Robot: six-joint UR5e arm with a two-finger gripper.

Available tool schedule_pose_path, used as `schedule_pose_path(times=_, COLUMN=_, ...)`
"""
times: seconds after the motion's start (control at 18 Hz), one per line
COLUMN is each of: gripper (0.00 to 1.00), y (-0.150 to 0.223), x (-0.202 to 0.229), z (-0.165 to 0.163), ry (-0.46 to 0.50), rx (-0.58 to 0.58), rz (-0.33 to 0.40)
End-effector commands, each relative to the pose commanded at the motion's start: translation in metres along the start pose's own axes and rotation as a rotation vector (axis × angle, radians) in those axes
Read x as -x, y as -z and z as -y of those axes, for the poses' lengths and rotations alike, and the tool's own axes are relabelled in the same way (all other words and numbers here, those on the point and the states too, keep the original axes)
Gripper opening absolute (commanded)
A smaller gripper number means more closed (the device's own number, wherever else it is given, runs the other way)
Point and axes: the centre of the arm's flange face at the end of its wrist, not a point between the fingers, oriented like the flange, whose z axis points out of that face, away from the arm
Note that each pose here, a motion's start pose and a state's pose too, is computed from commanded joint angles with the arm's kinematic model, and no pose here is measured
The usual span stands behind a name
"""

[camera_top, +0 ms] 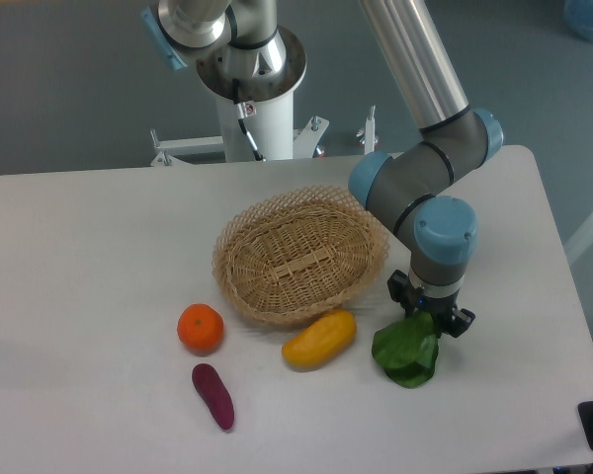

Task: Pick up the green vegetable from the table
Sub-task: 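Lift the grasped bok choy up off the table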

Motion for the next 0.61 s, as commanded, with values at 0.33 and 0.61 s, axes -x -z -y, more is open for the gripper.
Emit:
schedule_pose_path(times=0.33, gripper=0.2, y=0.017, x=0.014, z=0.004, ry=0.017, rx=-0.012, rz=0.03)
schedule_pose_path(times=0.61, gripper=0.22, y=0.033, x=0.023, z=0.004, ry=0.019, rx=-0.001, rz=-0.023)
